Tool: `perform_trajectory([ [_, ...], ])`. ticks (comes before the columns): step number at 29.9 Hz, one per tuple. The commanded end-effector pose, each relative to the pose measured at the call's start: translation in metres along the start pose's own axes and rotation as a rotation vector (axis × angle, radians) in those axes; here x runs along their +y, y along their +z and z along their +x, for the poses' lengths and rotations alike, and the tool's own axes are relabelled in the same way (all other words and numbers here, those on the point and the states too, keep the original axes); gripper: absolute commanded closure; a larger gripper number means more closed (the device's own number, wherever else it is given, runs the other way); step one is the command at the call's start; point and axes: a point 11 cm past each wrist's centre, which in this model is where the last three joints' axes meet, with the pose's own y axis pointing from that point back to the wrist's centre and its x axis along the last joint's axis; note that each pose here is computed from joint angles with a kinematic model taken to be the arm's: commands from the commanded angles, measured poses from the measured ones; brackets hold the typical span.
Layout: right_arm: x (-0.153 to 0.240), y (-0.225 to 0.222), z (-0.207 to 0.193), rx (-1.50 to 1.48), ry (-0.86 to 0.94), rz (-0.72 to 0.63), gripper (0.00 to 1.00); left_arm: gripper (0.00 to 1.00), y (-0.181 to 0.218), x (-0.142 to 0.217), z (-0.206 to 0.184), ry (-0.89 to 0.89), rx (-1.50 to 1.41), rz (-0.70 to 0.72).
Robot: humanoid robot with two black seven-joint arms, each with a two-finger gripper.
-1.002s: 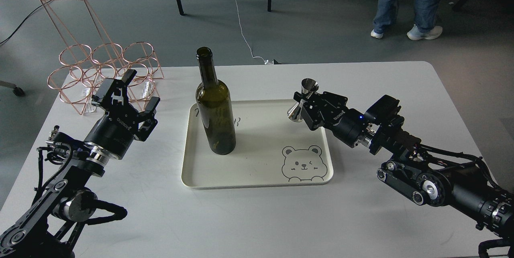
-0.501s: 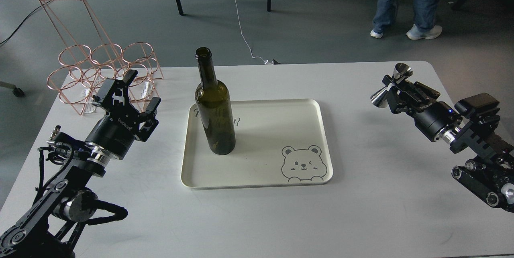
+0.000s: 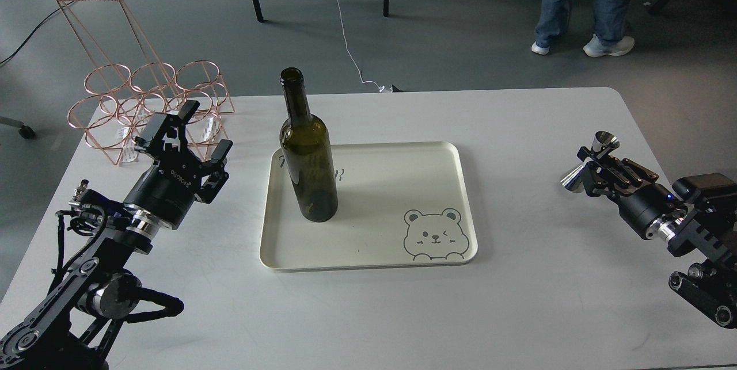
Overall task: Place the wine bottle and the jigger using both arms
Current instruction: 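Lift the jigger off the tray and carry it away from the tray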
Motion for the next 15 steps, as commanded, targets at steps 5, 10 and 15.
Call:
perform_trajectory([
  [5,-0.0035,-0.0012,-0.0117,-0.011,-0.012,-0.018,0.75,0.02,-0.0004,0.0003,-0.0005,-0.001,0.000,0.001],
  [10,-0.0055,-0.0033,-0.0127,-0.014,-0.011,-0.015,0.73,0.02,-0.0001,0.0005,-0.0003,-0.002,-0.001,0.002],
  [15,-0.0067,-0.0059,-0.0145,-0.018,-0.013,-0.010,0.63,0.02,-0.0001,0.0005,-0.0001,-0.001,-0.001,0.002],
])
